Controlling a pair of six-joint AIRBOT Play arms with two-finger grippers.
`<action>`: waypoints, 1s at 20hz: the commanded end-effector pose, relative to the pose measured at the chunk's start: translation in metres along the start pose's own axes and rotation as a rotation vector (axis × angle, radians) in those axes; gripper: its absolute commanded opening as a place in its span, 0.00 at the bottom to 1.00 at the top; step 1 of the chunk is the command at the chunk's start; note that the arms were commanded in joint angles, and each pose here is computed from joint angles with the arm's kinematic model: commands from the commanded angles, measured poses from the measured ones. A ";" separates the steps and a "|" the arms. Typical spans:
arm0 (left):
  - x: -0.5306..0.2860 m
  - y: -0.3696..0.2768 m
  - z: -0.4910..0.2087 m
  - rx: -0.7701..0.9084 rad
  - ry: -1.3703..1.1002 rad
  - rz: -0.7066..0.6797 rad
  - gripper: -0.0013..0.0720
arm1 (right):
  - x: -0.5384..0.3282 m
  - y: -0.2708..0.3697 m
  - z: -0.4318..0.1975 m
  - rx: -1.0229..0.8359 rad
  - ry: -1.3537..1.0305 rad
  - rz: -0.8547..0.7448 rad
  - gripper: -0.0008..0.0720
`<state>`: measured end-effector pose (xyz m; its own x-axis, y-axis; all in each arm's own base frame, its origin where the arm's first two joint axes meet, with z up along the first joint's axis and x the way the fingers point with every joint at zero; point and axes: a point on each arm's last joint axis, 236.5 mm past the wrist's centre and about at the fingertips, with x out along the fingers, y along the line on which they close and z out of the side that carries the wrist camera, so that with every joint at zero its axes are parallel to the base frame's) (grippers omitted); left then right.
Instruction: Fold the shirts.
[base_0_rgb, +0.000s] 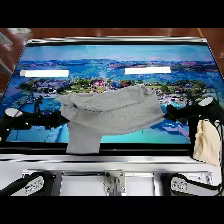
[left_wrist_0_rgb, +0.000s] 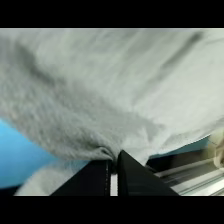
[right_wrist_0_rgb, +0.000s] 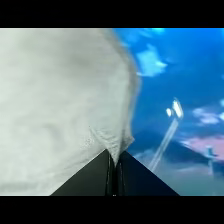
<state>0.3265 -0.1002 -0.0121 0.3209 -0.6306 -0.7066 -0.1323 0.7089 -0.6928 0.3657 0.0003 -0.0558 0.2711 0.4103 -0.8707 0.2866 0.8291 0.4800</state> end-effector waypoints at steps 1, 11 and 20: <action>-0.083 -0.095 0.051 0.360 -0.180 -0.045 0.07 | -0.106 0.090 0.045 -0.290 -0.301 0.129 0.10; -0.471 -0.367 -0.004 1.018 -1.269 0.124 0.08 | -0.525 0.250 -0.054 -0.741 -1.463 -0.014 0.10; -0.428 -0.315 -0.072 0.975 -0.981 0.261 0.07 | -0.513 0.212 -0.136 -0.775 -1.340 -0.234 0.10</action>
<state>0.1821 -0.0777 0.5239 0.9578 -0.2865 -0.0252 0.2874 0.9512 0.1121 0.1816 0.0198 0.5035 0.9933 0.0125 0.1145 0.0055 0.9879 -0.1551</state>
